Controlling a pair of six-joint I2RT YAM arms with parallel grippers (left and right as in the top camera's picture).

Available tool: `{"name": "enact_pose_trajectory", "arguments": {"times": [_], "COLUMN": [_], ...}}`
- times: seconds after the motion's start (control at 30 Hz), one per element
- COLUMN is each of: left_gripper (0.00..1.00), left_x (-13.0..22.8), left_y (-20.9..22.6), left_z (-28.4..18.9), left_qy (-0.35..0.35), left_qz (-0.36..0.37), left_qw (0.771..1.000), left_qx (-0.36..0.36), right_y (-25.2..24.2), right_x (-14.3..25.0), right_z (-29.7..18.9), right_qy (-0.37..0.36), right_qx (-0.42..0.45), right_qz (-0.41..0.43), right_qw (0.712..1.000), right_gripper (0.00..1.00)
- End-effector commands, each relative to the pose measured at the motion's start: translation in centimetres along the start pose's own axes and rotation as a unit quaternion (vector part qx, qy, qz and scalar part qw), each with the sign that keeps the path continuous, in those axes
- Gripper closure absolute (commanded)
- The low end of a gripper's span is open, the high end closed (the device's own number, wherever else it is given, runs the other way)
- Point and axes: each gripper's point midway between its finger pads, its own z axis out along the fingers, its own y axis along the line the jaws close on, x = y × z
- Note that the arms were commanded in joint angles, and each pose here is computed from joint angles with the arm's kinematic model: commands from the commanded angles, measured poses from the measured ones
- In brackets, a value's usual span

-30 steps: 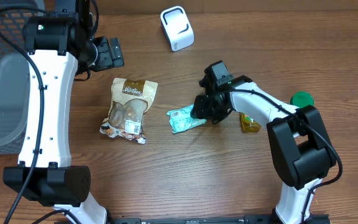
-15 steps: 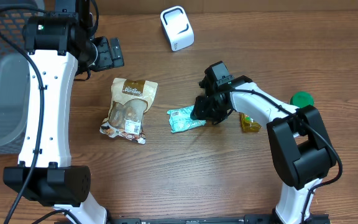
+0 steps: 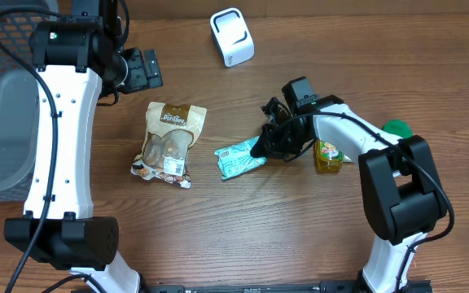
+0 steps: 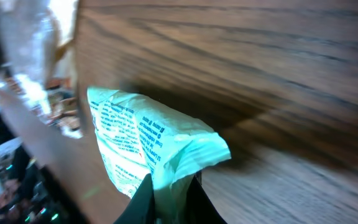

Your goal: Scan the item barcode

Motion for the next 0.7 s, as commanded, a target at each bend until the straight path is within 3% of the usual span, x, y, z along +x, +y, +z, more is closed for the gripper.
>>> {"name": "enact_pose_trajectory", "arguments": {"times": [0.0,0.13,0.43,0.67], "left_gripper": [0.0,0.0,0.01,0.0], "left_x": [-0.3,-0.3,-0.3,-0.3], "left_y": [-0.5,-0.5,-0.5,-0.5], "left_z": [-0.3,-0.3,-0.3,-0.3], "left_qy": [-0.007,-0.007,-0.007,-0.007], "left_qz": [0.008,0.008,0.008,0.008], "left_qw": [1.0,1.0,1.0,1.0], "left_qx": [0.006,0.006,0.006,0.006], "right_y": [3.0,2.6,-1.4,-3.8], "right_x": [-0.4,-0.7,-0.6,-1.3], "right_z": [-2.2,-2.6,-1.9,-1.9], "right_qy": [-0.013,-0.018,-0.027,-0.05], "right_qx": [-0.08,-0.082,0.02,0.082], "right_qz": [-0.045,-0.044,-0.028,0.005], "right_qw": [0.996,0.995,0.999,0.995], "right_gripper": [0.91,0.88,0.87,0.64]}}
